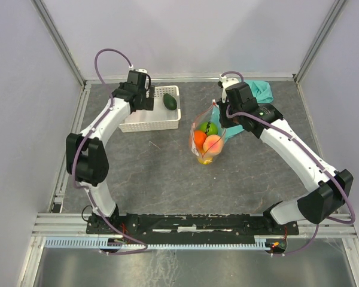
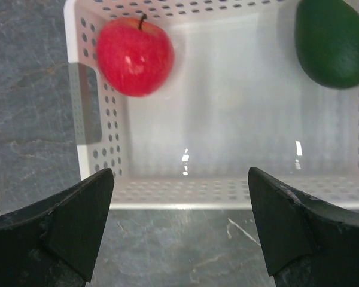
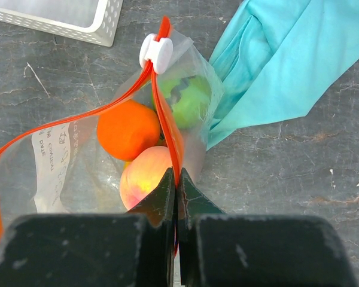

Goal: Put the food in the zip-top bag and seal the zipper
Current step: Pick up the fake fruit from the bin.

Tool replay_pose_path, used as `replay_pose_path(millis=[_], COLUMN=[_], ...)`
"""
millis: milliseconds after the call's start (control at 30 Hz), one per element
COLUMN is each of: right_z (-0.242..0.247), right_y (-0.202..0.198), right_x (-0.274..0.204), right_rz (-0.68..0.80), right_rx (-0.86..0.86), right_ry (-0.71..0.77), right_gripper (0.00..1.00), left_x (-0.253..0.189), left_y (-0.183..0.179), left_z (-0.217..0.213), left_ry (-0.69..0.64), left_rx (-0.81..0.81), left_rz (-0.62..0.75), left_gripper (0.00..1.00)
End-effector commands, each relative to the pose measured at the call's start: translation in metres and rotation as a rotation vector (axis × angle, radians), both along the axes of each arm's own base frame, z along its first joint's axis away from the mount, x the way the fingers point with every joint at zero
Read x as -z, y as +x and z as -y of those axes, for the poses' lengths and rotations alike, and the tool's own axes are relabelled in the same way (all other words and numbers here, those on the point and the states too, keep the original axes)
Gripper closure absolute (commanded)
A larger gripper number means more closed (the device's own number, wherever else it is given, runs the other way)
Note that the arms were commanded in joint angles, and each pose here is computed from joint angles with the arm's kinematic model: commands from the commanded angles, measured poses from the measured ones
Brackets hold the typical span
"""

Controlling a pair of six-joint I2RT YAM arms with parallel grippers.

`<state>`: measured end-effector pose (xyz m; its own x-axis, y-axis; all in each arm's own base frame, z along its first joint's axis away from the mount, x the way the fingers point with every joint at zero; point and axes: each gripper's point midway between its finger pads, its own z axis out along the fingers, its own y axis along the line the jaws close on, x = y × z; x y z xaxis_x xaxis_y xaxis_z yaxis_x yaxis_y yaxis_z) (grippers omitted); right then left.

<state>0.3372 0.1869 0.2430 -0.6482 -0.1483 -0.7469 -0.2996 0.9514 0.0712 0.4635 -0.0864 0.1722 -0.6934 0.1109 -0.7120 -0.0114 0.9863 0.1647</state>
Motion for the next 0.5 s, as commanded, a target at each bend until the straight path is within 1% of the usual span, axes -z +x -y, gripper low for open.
replay_pose_path(millis=[0, 200, 467], right_z=[-0.006, -0.008, -0.013], right_y=[0.006, 0.005, 0.005], right_x=[-0.024, -0.018, -0.013], right_rz=[0.068, 0.047, 0.021], right_rx=[-0.007, -0.012, -0.024], right_ry=[0.056, 0.059, 0.063], right_gripper=[0.97, 0.97, 0.98], left_x=[-0.02, -0.006, 0.027], left_y=[0.039, 0.069, 0.106], left_z=[-0.017, -0.036, -0.048], left_ry=[0.1, 0.172, 0.247], left_rx=[-0.007, -0.031, -0.01], left_rz=[0.105, 0.132, 0.106], left_gripper=[0.01, 0.0, 0.0])
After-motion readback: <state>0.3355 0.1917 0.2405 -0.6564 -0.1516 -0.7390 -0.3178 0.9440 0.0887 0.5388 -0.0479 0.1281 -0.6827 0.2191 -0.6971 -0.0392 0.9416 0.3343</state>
